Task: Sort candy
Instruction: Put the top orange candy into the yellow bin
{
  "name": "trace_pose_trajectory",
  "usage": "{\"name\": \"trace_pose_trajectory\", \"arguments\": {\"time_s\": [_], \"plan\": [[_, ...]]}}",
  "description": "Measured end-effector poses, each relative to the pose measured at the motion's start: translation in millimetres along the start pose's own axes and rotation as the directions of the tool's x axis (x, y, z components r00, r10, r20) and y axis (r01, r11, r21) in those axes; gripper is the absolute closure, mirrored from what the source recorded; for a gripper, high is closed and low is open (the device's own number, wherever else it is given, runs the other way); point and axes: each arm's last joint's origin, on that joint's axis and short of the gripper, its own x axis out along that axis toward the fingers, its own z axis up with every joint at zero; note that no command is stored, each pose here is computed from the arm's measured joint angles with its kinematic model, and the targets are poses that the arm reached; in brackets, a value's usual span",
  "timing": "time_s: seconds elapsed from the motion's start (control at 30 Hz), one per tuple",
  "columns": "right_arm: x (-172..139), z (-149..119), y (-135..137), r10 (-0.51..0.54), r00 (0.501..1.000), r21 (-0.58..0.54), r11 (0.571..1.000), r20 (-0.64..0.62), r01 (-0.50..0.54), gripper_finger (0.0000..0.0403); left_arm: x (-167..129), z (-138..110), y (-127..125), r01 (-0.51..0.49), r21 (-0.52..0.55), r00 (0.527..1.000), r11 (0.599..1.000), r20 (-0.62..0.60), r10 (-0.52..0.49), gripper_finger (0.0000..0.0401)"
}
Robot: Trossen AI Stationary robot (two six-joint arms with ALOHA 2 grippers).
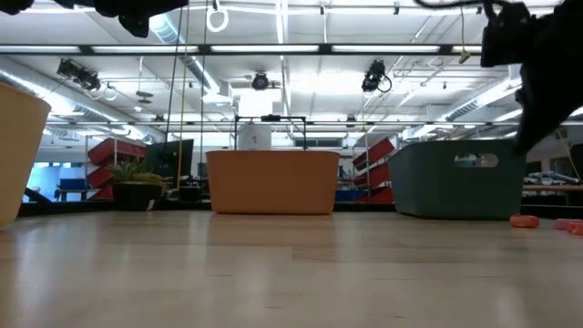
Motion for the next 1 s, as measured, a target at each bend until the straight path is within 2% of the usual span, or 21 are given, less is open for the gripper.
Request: {"name": "trace_pose_trajectory", "arguments": {"time_s": [0.37, 0.63, 0.87, 1.0], "plan": [[31.2, -10.4, 8.2, -0.161, 0.979, -0.145, 0.979, -0.127, 0.142, 0.0265, 4.3, 1.0, -2.8, -0.001, -0.054, 1.0, 0.999, 0.02, 0.002, 0.0334], [40.6, -13.7, 8.8, -0.22, 0.963, -0.148, 0.969, -0.158, 0.197, 0.0222, 11.3, 8.6, -6.7, 0.011, -0.059, 0.993, 0.998, 0.114, -0.004, 0.0334], [45.8, -10.1, 3.3, -0.23, 0.96, -0.112, 0.971, -0.162, 0.213, 0.0207, 23.3, 9.4, -1.1, -0.079, 0.053, 0.986, 0.995, 0.153, 0.071, 0.0334], [58.4, -13.7, -3.8, -0.211, 0.966, -0.08, 0.976, -0.153, 0.2, 0.0206, 26.9, 8.3, 6.8, -0.125, 0.058, 0.982, 0.99, 0.146, 0.116, 0.0334]]}}
